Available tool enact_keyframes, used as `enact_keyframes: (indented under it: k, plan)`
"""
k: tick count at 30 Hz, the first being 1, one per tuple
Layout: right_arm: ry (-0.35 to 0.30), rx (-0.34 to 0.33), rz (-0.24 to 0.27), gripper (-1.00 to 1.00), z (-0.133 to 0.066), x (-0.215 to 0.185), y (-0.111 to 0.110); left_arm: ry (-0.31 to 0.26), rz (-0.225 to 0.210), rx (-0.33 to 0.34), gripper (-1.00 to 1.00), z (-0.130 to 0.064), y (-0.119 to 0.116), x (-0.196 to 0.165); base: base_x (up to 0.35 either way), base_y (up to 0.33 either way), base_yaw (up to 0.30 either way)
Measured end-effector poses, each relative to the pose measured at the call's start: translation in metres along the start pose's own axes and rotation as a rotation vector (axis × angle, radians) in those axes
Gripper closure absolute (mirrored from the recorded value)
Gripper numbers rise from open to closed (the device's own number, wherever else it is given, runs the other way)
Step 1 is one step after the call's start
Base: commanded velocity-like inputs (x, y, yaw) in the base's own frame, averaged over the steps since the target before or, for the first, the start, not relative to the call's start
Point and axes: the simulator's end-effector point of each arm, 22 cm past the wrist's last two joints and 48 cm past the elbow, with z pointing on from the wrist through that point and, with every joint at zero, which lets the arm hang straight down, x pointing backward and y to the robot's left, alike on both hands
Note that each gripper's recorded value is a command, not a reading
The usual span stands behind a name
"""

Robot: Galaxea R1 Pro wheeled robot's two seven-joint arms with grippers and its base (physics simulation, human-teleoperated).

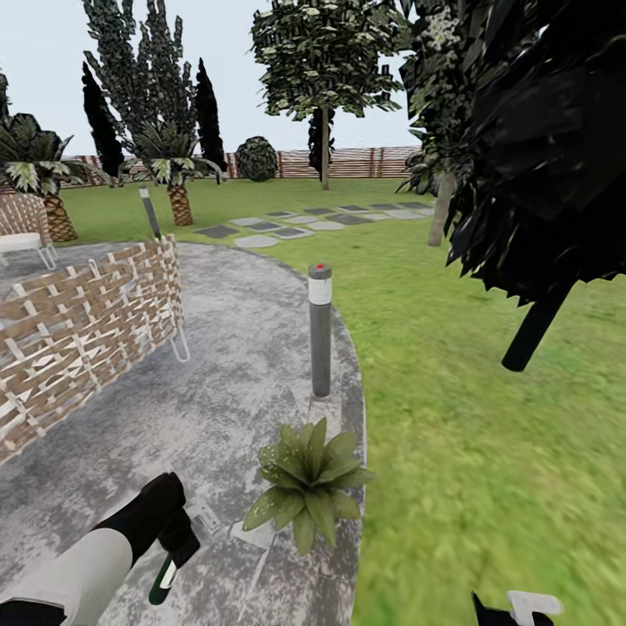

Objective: Pick up the pesticide atomizer in the garden and spray insectifuge to fully cover both potted plants in the garden.

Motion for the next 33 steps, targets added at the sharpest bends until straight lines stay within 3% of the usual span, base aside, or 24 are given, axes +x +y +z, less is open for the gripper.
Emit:
enact_keyframes:
  k: [3, 8, 14, 17, 25, 33]
  plan:
    - [0.000, -0.001, 0.000, -1.00, 0.000, 0.000, 0.000, -0.029, 0.004, 0.005, 1.00, -0.010, 0.002, -0.014, 0.000, -0.004, 0.238]
    - [0.000, 0.000, 0.000, -1.00, 0.000, 0.000, 0.000, -0.055, 0.020, 0.083, 1.00, -0.027, -0.013, -0.030, 0.000, -0.001, 0.046]
    - [0.002, -0.001, -0.007, -1.00, 0.000, 0.000, -0.001, -0.061, 0.051, 0.038, 1.00, -0.048, -0.001, -0.049, 0.000, 0.000, 0.001]
    - [0.002, -0.003, -0.011, -1.00, 0.000, 0.001, 0.000, -0.050, 0.068, 0.083, 1.00, -0.050, -0.013, -0.051, 0.000, 0.000, 0.000]
    - [0.003, -0.008, -0.011, -1.00, 0.000, 0.001, 0.003, -0.027, 0.094, 0.086, 1.00, -0.049, -0.021, -0.051, 0.000, -0.009, 0.163]
    - [0.003, -0.008, -0.011, -1.00, 0.000, 0.001, 0.003, -0.029, 0.097, 0.094, 1.00, -0.047, -0.026, -0.053, 0.000, -0.239, 0.107]
